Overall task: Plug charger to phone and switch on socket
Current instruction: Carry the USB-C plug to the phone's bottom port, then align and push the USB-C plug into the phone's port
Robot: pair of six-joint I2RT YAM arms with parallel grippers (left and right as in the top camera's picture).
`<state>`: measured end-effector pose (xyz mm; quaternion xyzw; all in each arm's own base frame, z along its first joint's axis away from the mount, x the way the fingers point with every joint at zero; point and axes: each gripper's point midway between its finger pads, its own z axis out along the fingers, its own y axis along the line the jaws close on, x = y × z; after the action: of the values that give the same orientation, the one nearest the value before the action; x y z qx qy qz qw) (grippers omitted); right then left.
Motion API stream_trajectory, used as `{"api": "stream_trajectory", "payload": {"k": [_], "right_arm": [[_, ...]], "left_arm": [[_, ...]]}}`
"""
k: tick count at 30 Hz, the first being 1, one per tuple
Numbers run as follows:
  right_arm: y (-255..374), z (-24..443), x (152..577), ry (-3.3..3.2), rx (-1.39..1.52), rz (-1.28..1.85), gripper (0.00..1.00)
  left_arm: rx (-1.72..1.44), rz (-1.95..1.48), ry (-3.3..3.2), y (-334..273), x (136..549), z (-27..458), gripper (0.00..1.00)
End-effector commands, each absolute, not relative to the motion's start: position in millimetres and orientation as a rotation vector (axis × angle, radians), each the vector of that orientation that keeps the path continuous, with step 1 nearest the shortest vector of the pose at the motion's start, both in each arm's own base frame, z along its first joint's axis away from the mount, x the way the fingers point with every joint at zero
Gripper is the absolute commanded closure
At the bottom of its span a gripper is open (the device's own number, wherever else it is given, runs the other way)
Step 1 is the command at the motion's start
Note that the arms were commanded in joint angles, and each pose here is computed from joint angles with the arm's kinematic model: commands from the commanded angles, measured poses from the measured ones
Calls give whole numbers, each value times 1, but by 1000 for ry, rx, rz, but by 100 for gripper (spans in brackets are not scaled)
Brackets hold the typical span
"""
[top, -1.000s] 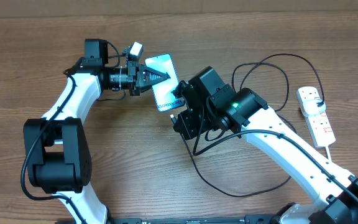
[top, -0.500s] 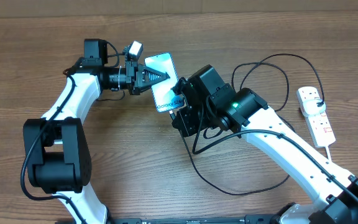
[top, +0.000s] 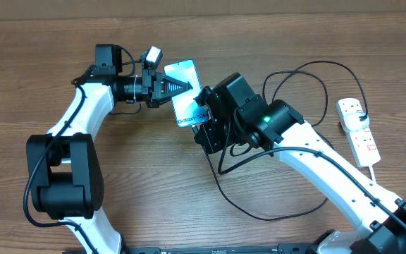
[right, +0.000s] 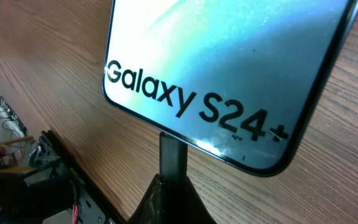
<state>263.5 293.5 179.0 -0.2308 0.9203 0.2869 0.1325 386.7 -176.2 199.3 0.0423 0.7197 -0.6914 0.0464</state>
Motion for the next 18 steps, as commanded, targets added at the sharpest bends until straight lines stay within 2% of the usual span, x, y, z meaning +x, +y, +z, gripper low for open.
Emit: {"api": "stream_trajectory", "payload": {"k": [1, 18], "right_arm": [[293, 181, 264, 2682, -617, 841, 96], [298, 186, 270, 2647, -602, 861, 96]], "left_arm": [[174, -2156, 2134, -174, 385, 210, 96], [118, -2130, 2116, -154, 393, 210, 96]]}}
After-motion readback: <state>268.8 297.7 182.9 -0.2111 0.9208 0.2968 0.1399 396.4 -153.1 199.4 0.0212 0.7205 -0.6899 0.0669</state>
